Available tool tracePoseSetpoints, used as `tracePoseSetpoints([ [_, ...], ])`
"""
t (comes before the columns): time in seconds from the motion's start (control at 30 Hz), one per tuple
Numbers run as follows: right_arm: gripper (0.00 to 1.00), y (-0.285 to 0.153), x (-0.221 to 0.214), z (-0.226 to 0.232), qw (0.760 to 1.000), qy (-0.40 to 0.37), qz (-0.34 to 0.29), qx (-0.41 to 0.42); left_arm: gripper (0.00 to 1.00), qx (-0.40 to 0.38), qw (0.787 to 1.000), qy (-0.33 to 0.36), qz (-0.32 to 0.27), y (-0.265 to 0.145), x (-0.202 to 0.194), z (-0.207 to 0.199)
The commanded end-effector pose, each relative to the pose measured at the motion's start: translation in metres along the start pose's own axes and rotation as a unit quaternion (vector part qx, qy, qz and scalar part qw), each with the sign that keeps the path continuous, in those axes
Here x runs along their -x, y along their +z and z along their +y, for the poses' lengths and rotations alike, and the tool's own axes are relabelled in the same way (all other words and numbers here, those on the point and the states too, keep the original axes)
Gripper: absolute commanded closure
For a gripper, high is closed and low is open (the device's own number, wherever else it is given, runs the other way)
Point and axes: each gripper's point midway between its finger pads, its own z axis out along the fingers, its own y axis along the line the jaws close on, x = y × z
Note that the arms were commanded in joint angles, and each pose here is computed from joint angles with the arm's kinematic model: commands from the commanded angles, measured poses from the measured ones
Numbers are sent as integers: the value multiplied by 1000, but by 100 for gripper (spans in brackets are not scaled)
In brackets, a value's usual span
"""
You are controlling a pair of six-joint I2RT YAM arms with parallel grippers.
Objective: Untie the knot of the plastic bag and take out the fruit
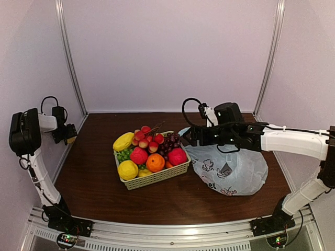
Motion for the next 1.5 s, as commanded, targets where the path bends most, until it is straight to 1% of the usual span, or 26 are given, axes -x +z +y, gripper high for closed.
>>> tracePoseSetpoints([
  [0.0, 12, 5, 1, 3, 1000, -3, 4, 6, 14, -8, 1000, 21, -4, 15, 14, -6],
  [0.13, 12, 10, 0, 3, 1000, -3, 9, 5, 17, -14, 1000, 13, 16, 33, 13, -12],
  [0.23, 12, 14, -1, 2, 1000, -3, 14, 4, 24, -2, 999, 6, 39, 44, 6, -10],
  [0.4, 13, 19, 0, 2, 1000, -3, 17, 3, 25, 22, 998, -4, 50, 41, 4, -2],
  [0.43, 14, 21, -1, 1, 1000, -3, 18, 3, 26, 22, 999, -2, 49, 41, 4, -2],
  [0.5, 14, 22, -1, 0, 1000, -2, 19, 1, 30, 22, 998, 1, 51, 41, 3, -2],
  [0.63, 15, 21, 1, 0, 1000, -2, 17, 0, 45, 28, 998, 4, 54, 39, 2, 1],
  [0.7, 15, 18, 4, 0, 1000, -3, 13, -3, 49, 30, 998, 3, 51, 35, 4, 2],
  [0.77, 15, 12, 9, 0, 1000, -5, 6, -6, 50, 32, 999, 1, 42, 26, 10, 4],
  [0.83, 15, 4, 15, -1, 1000, -7, -3, -11, 51, 32, 999, -3, 26, 10, 20, 6],
  [0.93, 15, -10, 25, -1, 1000, -8, -20, -15, 51, 17, 1000, -21, -15, -30, 43, 7],
  [1.0, 15, -19, 29, -2, 999, -9, -28, -18, 51, -4, 999, -34, -33, -56, 45, 6],
  [1.1, 14, -32, 34, 1, 999, -13, -38, -12, 52, -70, 995, -42, -61, -100, 49, -13],
  [1.2, 14, -42, 36, 3, 999, -19, -43, -5, 52, -157, 985, -10, -66, -144, 36, -55],
  [1.27, 14, -48, 36, 9, 999, -28, -42, 9, 52, -221, 973, 22, -66, -176, 19, -89],
  [1.33, 14, -53, 36, 13, 998, -33, -42, 20, 53, -285, 956, 44, -63, -208, 1, -118],
  [1.4, 14, -58, 36, 15, 998, -36, -45, 27, 53, -351, 933, 59, -48, -237, -18, -142],
  [1.47, 14, -61, 36, 17, 998, -38, -45, 33, 53, -417, 904, 90, -22, -268, -44, -168],
])
